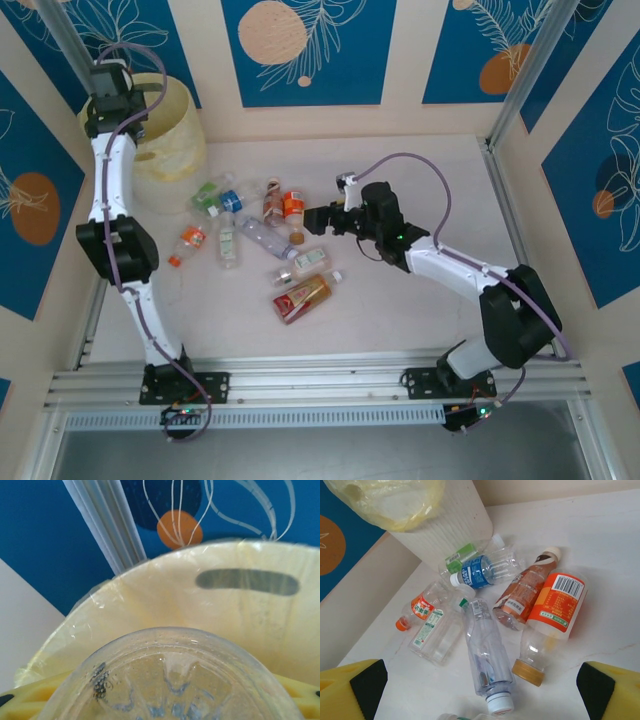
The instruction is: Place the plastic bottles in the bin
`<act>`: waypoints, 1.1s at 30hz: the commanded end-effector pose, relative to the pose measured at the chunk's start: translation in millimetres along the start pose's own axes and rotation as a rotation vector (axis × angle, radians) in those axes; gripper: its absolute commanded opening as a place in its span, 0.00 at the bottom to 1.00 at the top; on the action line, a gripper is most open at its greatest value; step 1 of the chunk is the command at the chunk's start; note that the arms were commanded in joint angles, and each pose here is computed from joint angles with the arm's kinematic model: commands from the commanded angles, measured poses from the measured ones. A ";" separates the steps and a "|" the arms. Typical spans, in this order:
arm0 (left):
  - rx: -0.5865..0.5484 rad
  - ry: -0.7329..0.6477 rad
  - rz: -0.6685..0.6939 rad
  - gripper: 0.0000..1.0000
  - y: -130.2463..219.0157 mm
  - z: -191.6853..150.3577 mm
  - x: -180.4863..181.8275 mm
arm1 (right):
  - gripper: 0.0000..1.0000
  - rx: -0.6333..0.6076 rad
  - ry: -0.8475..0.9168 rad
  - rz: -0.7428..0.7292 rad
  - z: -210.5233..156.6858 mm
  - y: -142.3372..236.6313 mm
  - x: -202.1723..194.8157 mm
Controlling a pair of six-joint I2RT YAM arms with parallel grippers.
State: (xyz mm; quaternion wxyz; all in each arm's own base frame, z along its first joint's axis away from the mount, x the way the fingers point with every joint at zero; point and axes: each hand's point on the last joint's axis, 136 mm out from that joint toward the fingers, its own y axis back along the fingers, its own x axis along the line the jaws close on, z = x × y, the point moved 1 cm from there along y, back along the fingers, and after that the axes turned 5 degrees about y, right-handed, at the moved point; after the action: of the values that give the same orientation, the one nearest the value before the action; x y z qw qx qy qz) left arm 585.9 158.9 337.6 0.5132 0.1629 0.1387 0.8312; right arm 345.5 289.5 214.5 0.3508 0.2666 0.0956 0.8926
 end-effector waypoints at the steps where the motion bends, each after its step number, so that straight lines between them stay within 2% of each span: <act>1: 0.013 -0.058 0.057 0.58 -10.9 -5.0 11.3 | 1.00 0.010 0.025 0.002 4.1 -6.7 5.4; 5: 0.055 -0.117 0.097 0.61 -27.5 -24.2 14.3 | 1.00 0.030 0.037 0.002 -0.5 -10.8 7.6; 8: 0.085 -0.158 0.114 0.72 -38.1 -38.4 14.3 | 1.00 0.033 0.038 -0.004 -1.7 -11.9 5.9; 10: 0.101 -0.177 0.125 0.73 -42.9 -44.7 14.4 | 1.00 0.035 0.035 -0.007 -2.5 -11.9 5.2; 16: 0.099 -0.171 0.116 0.84 -43.0 -42.1 12.9 | 1.00 0.041 0.034 -0.009 -4.7 -11.1 6.0; 21: 0.059 -0.084 0.044 0.89 -20.5 -15.1 6.8 | 0.99 0.039 0.034 -0.011 -4.3 -10.5 6.8; 27: -0.004 0.084 -0.155 1.00 24.7 26.0 -14.6 | 1.00 0.020 0.020 -0.043 -2.9 -7.4 2.2; 33: -0.029 0.172 -0.311 1.00 74.9 51.1 -46.3 | 1.00 -0.008 0.000 -0.111 -3.8 1.1 -8.4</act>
State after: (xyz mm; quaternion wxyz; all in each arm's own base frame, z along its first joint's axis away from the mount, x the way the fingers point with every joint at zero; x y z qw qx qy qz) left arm 586.8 124.8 357.0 0.5766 0.1185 0.1862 0.7867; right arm 349.0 292.3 202.2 0.3757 0.2642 0.1177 0.8804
